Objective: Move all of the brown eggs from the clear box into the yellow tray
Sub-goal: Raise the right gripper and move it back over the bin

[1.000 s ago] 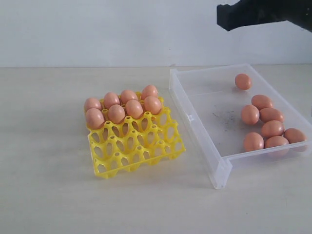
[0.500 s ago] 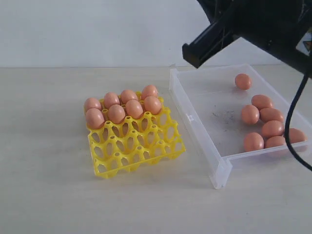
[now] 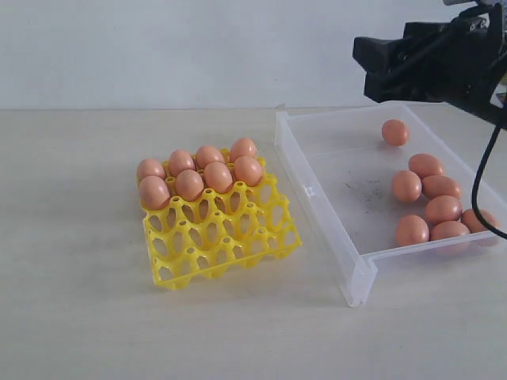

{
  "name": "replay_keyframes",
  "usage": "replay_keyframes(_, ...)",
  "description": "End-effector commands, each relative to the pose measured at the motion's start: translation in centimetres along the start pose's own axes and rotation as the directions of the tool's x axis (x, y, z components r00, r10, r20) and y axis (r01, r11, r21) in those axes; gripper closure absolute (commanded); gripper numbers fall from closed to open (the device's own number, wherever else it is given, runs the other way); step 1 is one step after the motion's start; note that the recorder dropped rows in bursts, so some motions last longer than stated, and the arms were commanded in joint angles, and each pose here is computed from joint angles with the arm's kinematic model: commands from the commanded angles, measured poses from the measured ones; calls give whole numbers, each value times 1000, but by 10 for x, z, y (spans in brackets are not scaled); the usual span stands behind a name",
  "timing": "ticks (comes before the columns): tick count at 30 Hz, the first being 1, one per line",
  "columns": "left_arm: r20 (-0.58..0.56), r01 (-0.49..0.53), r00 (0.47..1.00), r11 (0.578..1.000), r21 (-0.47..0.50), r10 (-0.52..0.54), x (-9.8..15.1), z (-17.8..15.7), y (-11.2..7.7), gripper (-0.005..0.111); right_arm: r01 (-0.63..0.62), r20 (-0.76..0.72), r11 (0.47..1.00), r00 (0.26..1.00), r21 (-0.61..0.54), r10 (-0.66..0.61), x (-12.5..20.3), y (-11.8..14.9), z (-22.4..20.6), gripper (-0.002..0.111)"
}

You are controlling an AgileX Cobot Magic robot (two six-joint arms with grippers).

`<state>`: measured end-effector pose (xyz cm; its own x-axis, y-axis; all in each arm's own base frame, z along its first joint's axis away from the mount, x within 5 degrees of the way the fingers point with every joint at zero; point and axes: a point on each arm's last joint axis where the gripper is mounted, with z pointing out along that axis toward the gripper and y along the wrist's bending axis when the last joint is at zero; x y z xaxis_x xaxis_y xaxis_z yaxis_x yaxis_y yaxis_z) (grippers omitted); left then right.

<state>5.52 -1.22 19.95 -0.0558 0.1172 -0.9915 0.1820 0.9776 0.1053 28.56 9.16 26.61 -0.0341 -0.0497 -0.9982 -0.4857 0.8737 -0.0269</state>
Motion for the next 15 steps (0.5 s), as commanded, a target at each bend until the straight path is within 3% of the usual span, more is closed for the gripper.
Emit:
replay_keyframes(1, 1, 14, 1000, 1000, 7, -14, 1, 0, -1, 29, 109, 16, 994, 994, -4, -109, -1, -2, 1, 46)
replay_keyframes(5, 1, 14, 1000, 1000, 7, -14, 1, 0, -1, 29, 158, 94, 987, 983, -11, -157, -8, 0, 1, 65)
replay_keyframes(9, 1, 14, 1000, 1000, 7, -14, 1, 0, -1, 29, 159, 51, 987, 986, 33, -161, -6, -5, 2, 69)
replay_keyframes(12, 1, 14, 1000, 1000, 7, -14, 1, 0, -1, 29, 99, -156, 983, 985, 153, -75, -4, -21, 8, 69)
replay_keyframes(15, 1, 14, 1000, 1000, 7, -14, 1, 0, -1, 29, 109, -413, 973, 911, 204, -16, -6, -30, 16, 69)
